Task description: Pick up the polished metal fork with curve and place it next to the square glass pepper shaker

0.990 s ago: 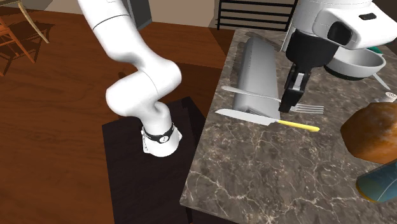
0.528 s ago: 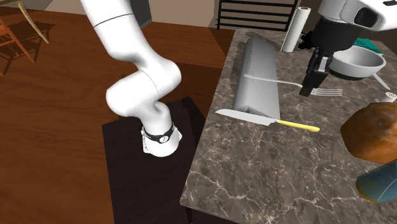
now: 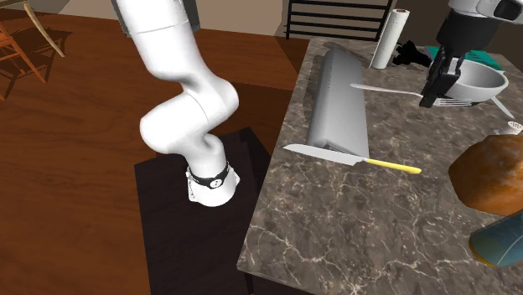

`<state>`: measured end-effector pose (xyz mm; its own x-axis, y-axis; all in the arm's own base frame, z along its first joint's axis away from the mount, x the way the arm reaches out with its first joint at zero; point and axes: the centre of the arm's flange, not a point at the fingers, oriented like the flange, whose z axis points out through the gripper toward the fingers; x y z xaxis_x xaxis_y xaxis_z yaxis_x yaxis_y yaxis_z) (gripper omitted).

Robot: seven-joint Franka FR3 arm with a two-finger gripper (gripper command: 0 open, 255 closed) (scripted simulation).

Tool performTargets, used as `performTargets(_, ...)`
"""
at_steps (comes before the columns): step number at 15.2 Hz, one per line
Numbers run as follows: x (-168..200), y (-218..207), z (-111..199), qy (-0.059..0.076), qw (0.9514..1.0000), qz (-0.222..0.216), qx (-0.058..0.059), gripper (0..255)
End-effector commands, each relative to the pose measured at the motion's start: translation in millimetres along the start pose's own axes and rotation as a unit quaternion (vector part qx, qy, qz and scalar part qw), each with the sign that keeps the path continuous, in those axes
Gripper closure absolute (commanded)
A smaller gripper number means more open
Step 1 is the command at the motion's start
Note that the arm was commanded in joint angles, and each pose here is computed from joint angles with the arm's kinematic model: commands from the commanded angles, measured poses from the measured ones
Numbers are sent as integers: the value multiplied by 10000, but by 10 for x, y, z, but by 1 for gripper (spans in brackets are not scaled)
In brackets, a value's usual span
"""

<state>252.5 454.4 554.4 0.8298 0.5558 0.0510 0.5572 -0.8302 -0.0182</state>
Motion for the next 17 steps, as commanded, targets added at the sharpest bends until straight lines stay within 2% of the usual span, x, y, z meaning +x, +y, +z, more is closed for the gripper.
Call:
performTargets(1, 104, -243, 5, 1, 10000, 12, 7, 255)
performTargets(10, 559, -1303, 43, 1, 10000, 12, 7, 255)
performTargets(17, 540, -1296, 412, 1, 10000, 12, 7, 255)
